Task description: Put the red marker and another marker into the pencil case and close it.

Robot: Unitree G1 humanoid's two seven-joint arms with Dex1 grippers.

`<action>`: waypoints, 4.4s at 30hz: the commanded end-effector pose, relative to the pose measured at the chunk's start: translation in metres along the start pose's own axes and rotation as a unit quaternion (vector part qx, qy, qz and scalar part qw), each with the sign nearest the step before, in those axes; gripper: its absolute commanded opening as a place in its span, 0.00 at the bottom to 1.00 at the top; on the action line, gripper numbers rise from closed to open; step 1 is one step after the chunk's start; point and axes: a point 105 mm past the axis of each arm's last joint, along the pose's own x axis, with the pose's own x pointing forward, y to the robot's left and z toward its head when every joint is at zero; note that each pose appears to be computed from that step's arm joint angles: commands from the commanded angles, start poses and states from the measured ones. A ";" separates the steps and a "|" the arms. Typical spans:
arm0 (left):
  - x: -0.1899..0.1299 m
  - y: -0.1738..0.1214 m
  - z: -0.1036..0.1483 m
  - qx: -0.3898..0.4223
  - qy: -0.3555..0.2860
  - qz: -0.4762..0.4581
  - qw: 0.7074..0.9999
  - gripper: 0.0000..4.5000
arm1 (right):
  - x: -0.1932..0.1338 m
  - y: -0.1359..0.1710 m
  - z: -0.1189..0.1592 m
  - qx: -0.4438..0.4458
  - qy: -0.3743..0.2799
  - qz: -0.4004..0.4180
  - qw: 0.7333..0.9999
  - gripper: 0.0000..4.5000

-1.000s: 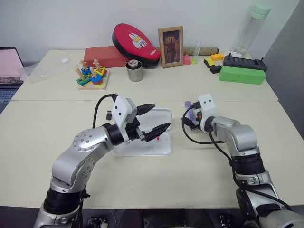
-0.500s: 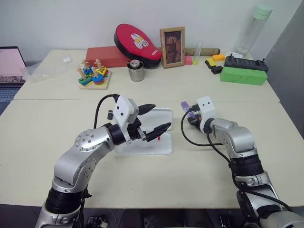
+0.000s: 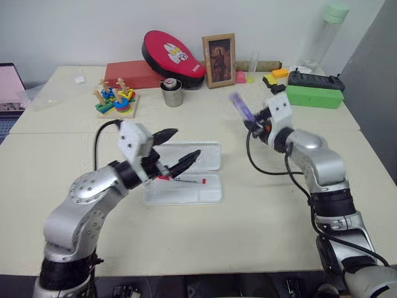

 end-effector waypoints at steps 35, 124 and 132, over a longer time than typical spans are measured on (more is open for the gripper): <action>-0.109 -0.012 -0.042 0.003 0.152 0.088 0.984 1.00 | 0.023 0.163 -0.060 -0.188 0.176 0.364 0.895 0.24; -0.032 0.165 -0.056 -0.022 0.082 0.382 0.920 0.08 | 0.024 0.081 0.082 0.000 -0.085 0.234 0.968 1.00; 0.021 0.104 0.081 0.096 -0.112 0.184 0.972 0.08 | -0.027 0.062 0.095 0.007 -0.114 0.291 0.950 1.00</action>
